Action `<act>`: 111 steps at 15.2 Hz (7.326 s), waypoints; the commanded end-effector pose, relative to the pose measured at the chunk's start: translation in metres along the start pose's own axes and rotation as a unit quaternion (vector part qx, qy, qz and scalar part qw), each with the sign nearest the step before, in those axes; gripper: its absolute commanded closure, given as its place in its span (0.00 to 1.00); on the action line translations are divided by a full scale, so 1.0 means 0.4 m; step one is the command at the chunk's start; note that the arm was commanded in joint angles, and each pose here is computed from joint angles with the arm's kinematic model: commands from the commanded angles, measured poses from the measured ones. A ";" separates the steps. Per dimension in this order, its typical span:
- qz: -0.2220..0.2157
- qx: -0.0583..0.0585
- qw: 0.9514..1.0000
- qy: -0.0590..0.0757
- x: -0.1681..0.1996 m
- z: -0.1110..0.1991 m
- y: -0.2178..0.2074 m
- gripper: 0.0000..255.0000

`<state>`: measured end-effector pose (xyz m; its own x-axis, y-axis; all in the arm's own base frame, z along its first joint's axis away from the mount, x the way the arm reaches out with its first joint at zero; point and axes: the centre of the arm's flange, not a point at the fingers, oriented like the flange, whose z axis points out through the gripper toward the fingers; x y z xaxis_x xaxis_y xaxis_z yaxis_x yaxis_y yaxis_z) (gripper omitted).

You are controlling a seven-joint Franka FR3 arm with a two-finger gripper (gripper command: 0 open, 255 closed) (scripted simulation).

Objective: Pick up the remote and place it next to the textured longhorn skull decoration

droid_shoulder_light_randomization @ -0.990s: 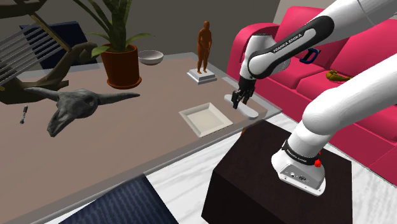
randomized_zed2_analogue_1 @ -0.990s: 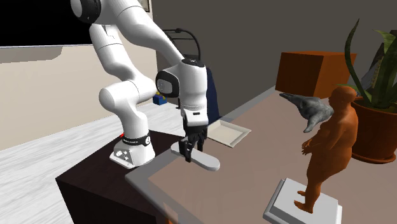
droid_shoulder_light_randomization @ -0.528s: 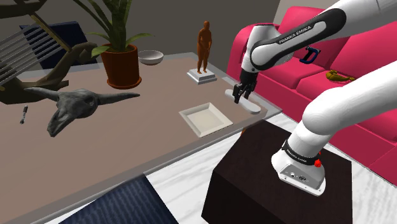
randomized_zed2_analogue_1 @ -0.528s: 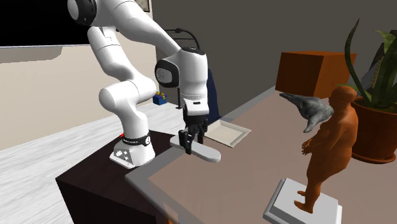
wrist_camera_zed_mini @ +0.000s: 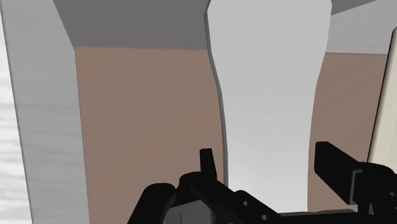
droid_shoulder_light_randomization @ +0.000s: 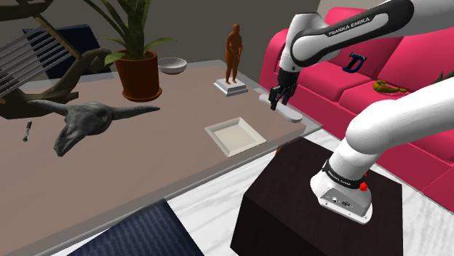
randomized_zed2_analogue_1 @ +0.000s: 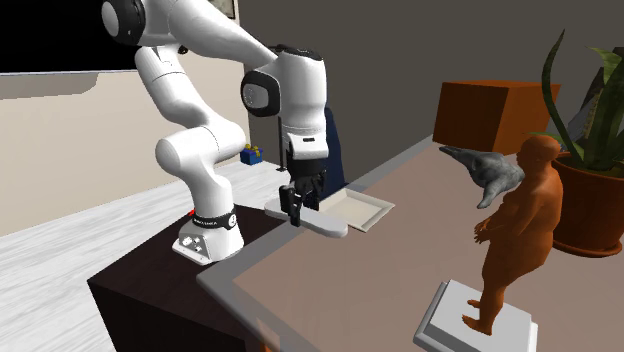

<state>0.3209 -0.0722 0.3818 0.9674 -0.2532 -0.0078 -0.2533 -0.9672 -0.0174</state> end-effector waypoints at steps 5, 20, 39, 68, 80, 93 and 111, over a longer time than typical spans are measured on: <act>0.000 0.000 1.000 0.000 0.001 -0.079 0.000 1.00; 0.000 0.000 1.000 0.000 -0.001 -0.274 -0.004 1.00; 0.000 0.000 1.000 0.000 -0.001 -0.266 -0.631 1.00; 0.000 0.000 1.000 0.000 -0.001 -0.138 -1.295 1.00; 0.000 0.000 1.000 0.000 0.000 0.020 -1.292 1.00; 0.000 0.000 1.000 0.000 0.001 0.188 -1.289 1.00; 0.000 0.000 1.000 0.000 0.001 0.063 -1.289 0.00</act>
<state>0.4534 0.4288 0.3539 0.9672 -0.2537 -0.0070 -0.2538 -0.9671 -0.0185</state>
